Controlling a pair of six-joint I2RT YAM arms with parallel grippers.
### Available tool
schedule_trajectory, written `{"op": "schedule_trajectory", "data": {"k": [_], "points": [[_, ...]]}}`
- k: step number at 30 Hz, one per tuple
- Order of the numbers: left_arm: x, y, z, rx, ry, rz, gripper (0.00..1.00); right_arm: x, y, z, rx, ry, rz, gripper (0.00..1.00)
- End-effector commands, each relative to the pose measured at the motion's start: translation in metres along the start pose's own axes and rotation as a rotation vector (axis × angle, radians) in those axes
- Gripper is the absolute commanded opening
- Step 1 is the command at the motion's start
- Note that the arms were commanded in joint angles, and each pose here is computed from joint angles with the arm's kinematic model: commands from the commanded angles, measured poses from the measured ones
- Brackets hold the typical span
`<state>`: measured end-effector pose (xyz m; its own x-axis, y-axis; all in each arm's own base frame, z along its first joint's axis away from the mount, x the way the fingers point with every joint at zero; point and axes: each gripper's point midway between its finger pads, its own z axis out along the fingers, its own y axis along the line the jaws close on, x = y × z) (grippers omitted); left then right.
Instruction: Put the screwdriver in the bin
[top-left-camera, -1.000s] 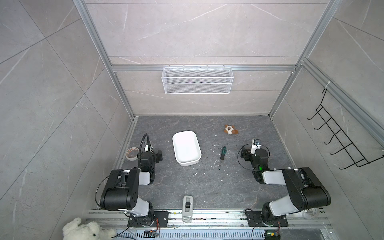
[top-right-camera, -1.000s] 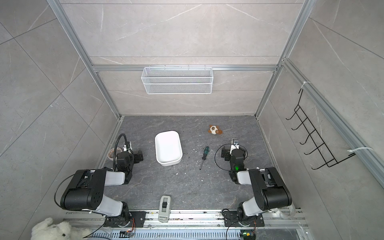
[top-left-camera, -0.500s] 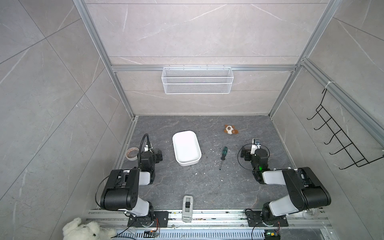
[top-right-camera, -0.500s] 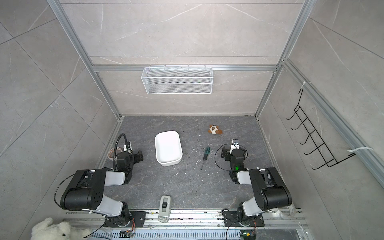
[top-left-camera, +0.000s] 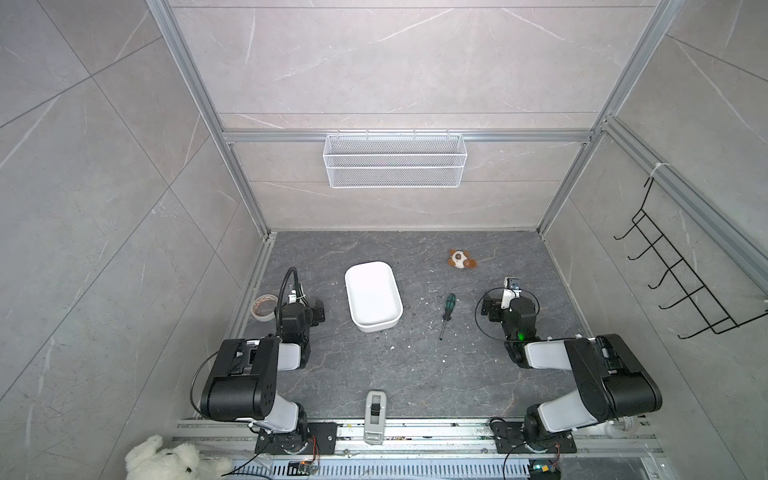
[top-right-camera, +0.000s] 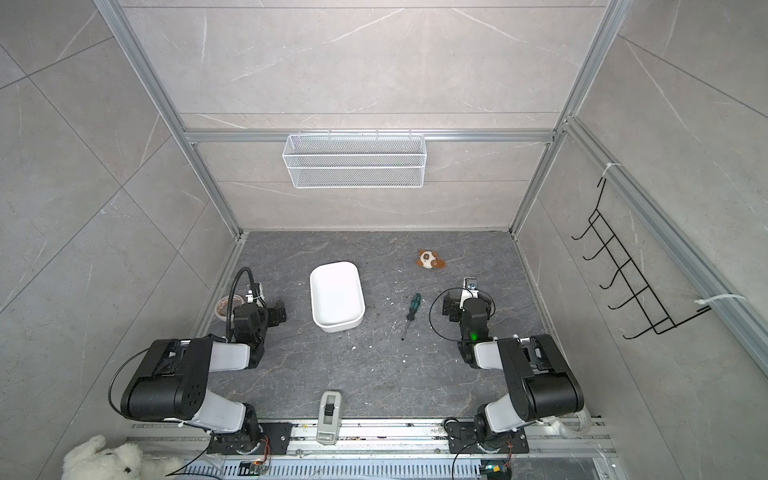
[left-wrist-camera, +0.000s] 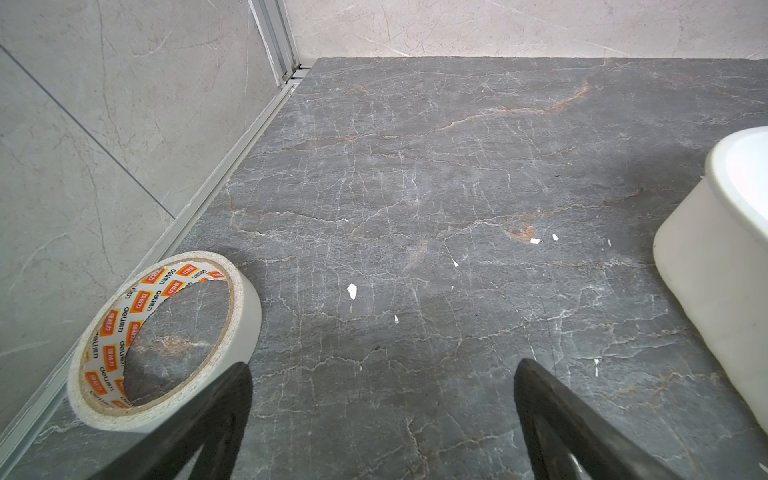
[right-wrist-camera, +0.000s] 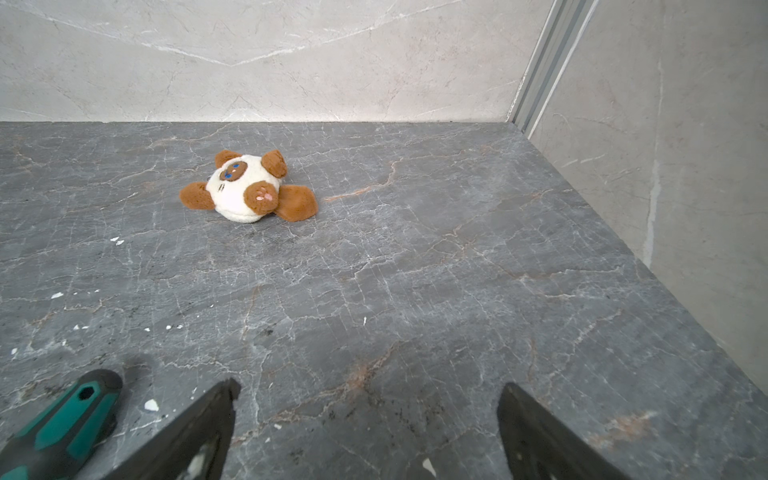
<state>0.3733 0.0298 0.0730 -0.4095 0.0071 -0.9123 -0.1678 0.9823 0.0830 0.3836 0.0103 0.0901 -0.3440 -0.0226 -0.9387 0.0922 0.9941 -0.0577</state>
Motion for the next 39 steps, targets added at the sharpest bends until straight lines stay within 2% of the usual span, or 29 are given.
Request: {"op": "schedule_trajectory", "data": {"k": [1,9,14,15,17,19,22,23,26,28,31,33,35,36,39], "points": [[-0.018,0.000,0.000,0.005,-0.054,-0.018,1.00,-0.008,0.008,-0.006,-0.031,-0.050,-0.020,0.99],[-0.017,0.000,0.001,0.005,-0.052,-0.017,1.00,-0.014,0.010,-0.025,-0.026,-0.136,-0.033,0.99],[-0.017,0.000,0.001,0.005,-0.050,-0.018,1.00,-0.026,0.016,-0.038,-0.009,-0.169,-0.082,0.99],[-0.017,0.000,0.001,0.005,-0.050,-0.017,1.00,-0.032,0.017,-0.039,0.008,-0.153,-0.091,0.99],[-0.017,0.001,0.000,0.001,-0.054,-0.017,1.00,-0.033,0.011,-0.034,0.074,0.034,-0.072,0.99],[-0.018,-0.007,-0.006,0.034,-0.080,0.007,1.00,-0.041,0.006,-0.033,0.121,0.146,-0.067,0.99],[-0.030,-0.009,-0.021,0.032,-0.150,0.026,1.00,-0.044,0.008,-0.038,0.129,0.102,-0.073,0.99],[-0.033,-0.009,-0.023,0.030,-0.140,0.028,1.00,-0.049,0.008,-0.042,0.125,0.091,-0.068,0.99],[-0.060,-0.008,-0.032,0.034,-0.022,-0.009,1.00,-0.078,0.009,-0.064,0.083,0.064,-0.030,0.99],[-0.077,-0.015,-0.051,0.082,0.122,-0.046,1.00,-0.103,0.008,-0.083,0.055,0.035,0.019,0.99],[-0.092,-0.030,-0.084,0.121,0.203,-0.128,1.00,-0.124,0.001,-0.098,0.068,0.039,0.141,0.99],[-0.086,-0.049,-0.104,0.224,0.269,-0.204,1.00,-0.116,-0.016,-0.102,0.180,0.095,0.255,0.99],[-0.074,-0.080,-0.125,0.431,0.304,-0.193,1.00,-0.100,-0.036,-0.109,0.328,0.175,0.361,0.99],[-0.066,-0.085,-0.132,0.471,0.322,-0.195,1.00,-0.097,-0.037,-0.110,0.344,0.204,0.375,0.99],[-0.037,-0.079,-0.140,0.450,0.369,-0.225,1.00,-0.097,-0.016,-0.107,0.217,0.256,0.398,0.99]]}}
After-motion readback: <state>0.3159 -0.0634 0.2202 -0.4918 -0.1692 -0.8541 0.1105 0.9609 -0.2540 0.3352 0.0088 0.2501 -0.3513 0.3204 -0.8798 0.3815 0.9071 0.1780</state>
